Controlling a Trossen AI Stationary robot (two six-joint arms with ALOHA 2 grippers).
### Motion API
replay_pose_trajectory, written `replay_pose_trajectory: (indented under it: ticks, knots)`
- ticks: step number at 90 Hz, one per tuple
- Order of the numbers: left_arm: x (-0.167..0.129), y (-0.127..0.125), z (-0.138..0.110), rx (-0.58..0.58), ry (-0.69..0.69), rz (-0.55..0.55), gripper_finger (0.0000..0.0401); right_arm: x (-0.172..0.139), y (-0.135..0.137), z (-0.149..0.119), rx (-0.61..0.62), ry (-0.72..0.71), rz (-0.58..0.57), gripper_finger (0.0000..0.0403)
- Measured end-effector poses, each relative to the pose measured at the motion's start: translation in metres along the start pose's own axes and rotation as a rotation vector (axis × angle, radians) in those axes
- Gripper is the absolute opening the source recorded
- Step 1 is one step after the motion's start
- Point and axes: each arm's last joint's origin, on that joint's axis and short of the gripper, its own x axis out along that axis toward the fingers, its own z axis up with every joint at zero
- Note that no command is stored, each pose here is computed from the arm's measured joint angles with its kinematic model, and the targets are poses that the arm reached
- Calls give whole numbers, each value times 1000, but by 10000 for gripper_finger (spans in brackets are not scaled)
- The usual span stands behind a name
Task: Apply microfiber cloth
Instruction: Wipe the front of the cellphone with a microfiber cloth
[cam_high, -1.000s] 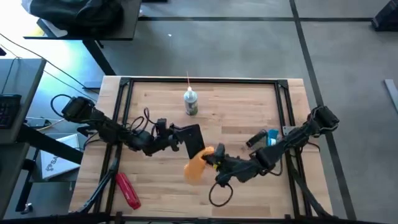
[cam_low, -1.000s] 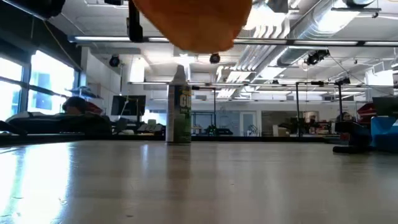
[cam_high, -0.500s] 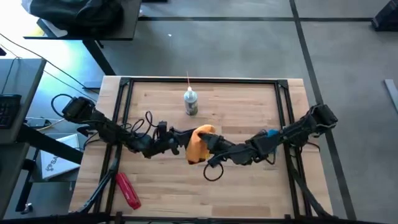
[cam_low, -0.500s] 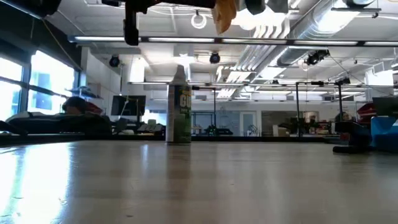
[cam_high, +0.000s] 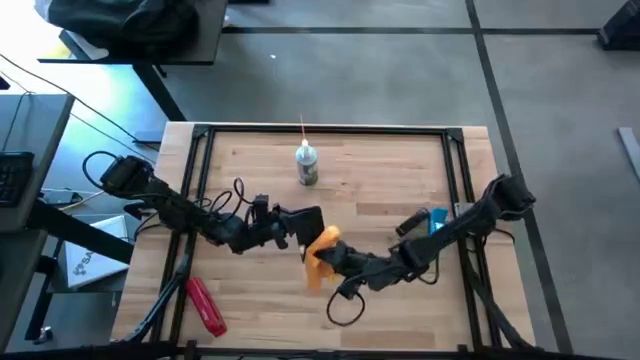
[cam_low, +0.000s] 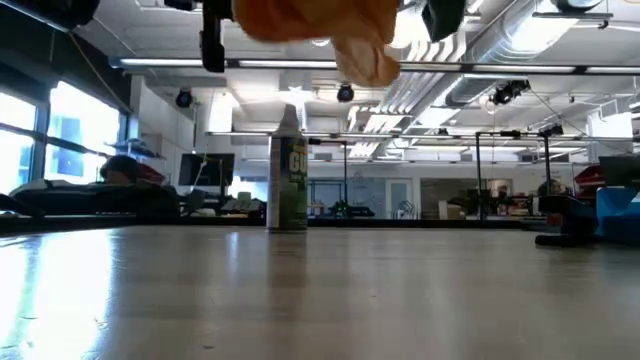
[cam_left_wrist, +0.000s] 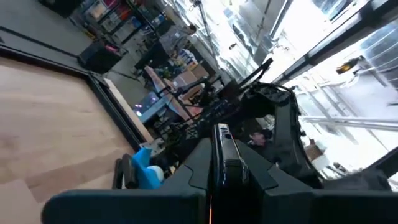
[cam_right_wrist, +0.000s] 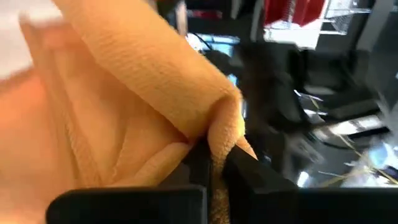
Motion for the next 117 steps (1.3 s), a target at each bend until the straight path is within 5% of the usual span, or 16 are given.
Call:
replay_pose_trajectory:
  ticks: [24,42,56,83,117]
  knots:
    - [4,-3,8,-3,-28,-68,17,-13,11,22,229,-124,46,0]
    - [6,5,5,41,-11,14,17,-26,-1,37,-4,-186,-108,0]
    - [6,8,-1,12,21,31,17,-13,-20,20,-166,-35,-246,0]
    - [5,14,-13,-11,55,47,17,26,-22,-24,-309,-39,-145,0]
    - [9,15,-10,22,39,59,17,34,-6,-33,44,-246,83,0]
